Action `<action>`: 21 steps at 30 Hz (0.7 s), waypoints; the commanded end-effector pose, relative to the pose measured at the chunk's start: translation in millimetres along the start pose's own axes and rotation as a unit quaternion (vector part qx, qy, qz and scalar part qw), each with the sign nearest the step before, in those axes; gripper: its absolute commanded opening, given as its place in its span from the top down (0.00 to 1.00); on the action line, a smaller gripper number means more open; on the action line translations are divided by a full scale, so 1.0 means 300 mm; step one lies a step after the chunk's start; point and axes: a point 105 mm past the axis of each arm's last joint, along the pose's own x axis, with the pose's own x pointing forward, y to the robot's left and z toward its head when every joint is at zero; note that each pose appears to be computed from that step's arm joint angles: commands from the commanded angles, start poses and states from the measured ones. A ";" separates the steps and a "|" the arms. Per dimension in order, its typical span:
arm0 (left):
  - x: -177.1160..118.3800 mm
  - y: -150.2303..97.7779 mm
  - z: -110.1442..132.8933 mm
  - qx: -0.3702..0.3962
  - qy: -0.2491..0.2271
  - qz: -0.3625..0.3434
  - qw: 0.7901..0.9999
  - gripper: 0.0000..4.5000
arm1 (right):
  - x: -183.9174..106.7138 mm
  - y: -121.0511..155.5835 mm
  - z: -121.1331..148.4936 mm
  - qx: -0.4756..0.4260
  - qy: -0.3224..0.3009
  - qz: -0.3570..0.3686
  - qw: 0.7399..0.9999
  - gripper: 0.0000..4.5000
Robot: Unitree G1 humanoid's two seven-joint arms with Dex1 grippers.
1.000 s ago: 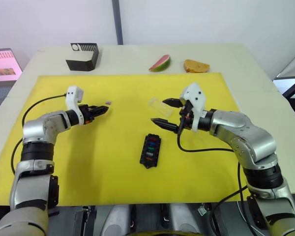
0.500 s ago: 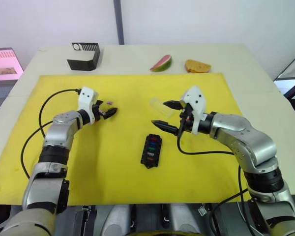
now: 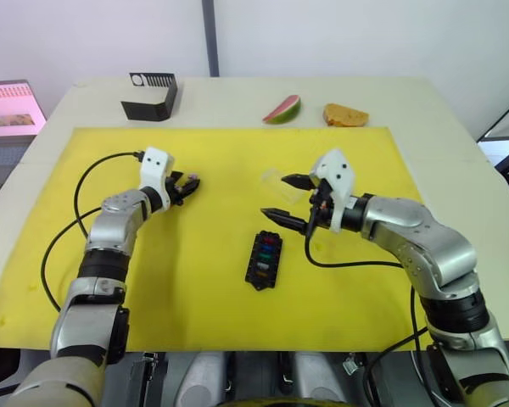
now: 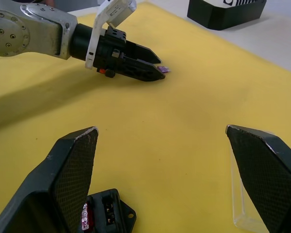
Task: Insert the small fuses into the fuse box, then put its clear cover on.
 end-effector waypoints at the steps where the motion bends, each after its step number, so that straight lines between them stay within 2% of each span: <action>1: 0.004 -0.007 0.012 0.005 0.000 0.003 1.000 0.41 | 0.000 0.018 0.041 -0.016 -0.023 0.005 1.000 0.00; 4: 0.010 -0.011 0.020 0.013 -0.001 0.002 1.000 0.41 | 0.005 0.016 0.042 -0.016 -0.024 0.004 1.000 0.00; 8: 0.009 -0.019 0.019 0.017 0.002 -0.005 1.000 0.66 | 0.011 0.015 0.041 -0.015 -0.025 0.006 1.000 0.00; 21: 0.001 -0.021 0.019 0.023 0.003 -0.008 1.000 0.66 | 0.007 0.027 0.038 -0.014 -0.023 0.014 1.000 0.00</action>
